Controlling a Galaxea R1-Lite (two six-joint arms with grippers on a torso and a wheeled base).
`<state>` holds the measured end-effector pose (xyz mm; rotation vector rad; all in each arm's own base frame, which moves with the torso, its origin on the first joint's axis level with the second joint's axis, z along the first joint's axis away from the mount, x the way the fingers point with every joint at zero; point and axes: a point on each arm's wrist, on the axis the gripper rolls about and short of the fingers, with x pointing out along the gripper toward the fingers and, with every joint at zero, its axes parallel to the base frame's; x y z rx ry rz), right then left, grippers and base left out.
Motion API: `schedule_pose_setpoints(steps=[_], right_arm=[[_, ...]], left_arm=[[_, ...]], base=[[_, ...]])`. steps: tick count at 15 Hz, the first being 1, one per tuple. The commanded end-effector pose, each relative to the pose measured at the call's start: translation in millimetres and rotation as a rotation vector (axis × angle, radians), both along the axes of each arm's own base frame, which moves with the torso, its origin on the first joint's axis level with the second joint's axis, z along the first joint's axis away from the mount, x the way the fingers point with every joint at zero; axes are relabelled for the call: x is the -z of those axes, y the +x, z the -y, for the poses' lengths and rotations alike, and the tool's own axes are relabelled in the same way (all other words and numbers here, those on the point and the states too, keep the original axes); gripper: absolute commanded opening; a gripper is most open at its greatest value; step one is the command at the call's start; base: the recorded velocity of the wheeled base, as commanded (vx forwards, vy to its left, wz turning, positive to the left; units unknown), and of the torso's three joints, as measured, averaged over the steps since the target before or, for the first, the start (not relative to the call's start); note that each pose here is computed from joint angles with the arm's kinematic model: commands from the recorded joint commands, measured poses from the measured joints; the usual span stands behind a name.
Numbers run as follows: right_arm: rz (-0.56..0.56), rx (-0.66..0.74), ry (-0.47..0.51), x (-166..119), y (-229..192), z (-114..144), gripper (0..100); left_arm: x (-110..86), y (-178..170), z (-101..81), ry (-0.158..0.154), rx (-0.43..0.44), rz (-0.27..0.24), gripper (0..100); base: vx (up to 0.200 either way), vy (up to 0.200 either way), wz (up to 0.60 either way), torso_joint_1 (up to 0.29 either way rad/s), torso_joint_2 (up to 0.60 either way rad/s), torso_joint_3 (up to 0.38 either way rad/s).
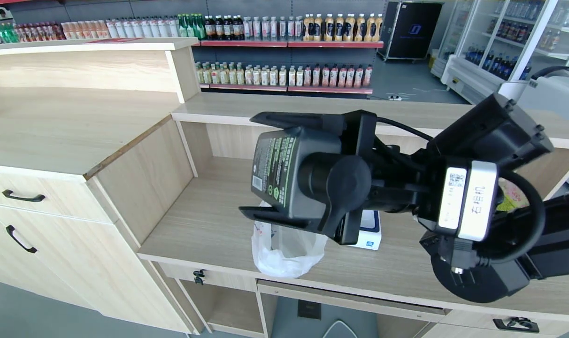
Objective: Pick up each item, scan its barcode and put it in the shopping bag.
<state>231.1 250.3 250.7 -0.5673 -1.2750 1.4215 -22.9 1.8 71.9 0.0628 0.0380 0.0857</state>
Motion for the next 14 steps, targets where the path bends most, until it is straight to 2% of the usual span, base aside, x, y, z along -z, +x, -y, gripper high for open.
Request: schedule_pose_setpoints(steps=[1, 7, 10, 14], right_arm=[[-0.001, 0.0, 0.0, 2.3, 4.7, -5.2, 0], [0.008, -0.012, 0.013, -2.0, 0.6, -9.2, 0], [0.002, 0.0, 0.028, 3.3, 12.1, -24.4, 0], [-0.022, -0.02, 0.029, 13.1, 5.7, -44.4, 0]], left_arm=[[0.0, 0.0, 0.0, 0.0, -0.001, 0.0, 100], [0.0, 0.0, 0.0, 0.0, -0.001, 0.0, 100], [0.0, 0.0, 0.0, 0.0, -0.001, 0.0, 100], [0.0, 0.0, 0.0, 0.0, -0.001, 0.0, 100]], base=[[0.0, 0.0, 0.0, 0.0, 0.0, 0.0], [0.0, 0.0, 0.0, 0.0, 0.0, 0.0], [0.0, 0.0, 0.0, 0.0, 0.0, 0.0], [0.0, 0.0, 0.0, 0.0, 0.0, 0.0]])
